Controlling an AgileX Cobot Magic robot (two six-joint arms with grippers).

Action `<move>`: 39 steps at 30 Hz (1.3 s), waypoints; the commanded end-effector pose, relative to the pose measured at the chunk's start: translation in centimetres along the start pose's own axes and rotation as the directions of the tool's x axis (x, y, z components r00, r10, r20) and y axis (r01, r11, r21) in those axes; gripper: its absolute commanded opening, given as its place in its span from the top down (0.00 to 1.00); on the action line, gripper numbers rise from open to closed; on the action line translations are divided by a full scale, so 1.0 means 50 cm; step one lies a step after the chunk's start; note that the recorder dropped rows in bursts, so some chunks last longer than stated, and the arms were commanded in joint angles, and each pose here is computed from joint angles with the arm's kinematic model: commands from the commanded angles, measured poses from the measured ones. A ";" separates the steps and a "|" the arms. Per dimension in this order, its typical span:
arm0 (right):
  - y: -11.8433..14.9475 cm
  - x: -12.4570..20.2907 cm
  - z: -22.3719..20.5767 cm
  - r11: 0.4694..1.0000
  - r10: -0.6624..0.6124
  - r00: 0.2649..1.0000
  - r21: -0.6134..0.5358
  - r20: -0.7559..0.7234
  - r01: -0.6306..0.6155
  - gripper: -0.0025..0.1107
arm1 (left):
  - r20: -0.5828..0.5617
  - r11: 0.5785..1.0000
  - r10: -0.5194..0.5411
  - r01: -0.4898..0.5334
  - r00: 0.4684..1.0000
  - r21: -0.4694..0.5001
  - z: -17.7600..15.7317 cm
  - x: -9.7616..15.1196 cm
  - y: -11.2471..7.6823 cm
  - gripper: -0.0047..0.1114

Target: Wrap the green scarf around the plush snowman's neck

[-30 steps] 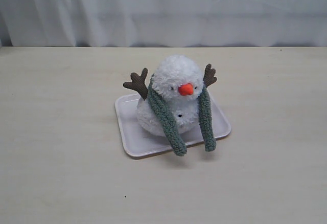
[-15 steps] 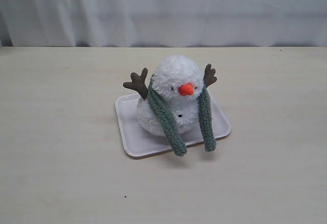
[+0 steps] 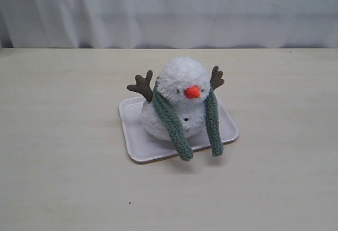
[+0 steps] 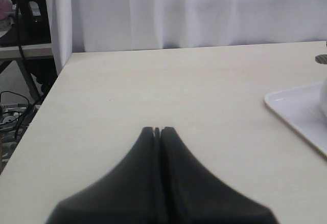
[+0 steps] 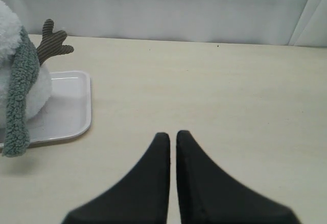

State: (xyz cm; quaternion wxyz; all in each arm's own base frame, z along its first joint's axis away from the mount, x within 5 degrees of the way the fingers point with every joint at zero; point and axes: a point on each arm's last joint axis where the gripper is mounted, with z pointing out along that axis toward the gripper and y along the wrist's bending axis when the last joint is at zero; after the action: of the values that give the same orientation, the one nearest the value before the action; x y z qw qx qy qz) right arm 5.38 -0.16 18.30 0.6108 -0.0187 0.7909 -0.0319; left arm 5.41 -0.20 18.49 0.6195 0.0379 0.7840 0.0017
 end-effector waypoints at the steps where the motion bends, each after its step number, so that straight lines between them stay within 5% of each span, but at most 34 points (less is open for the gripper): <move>1: -0.001 0.002 0.000 1.000 0.000 1.000 0.006 0.000 0.000 0.94 | 0.014 1.000 -0.004 0.004 1.000 0.000 0.000 -0.001 0.000 0.96; 39: -0.005 0.003 0.000 0.997 -0.073 0.997 0.031 -0.010 0.073 0.94 | 0.014 1.000 -0.004 0.004 1.000 0.000 0.000 -0.001 0.000 0.96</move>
State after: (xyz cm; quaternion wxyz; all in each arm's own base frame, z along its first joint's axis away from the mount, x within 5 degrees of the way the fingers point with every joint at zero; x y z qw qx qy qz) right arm 5.36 -0.39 18.25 0.6058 -0.0387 0.7922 -0.0628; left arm 5.41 -0.20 18.49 0.6195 0.0379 0.7840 0.0017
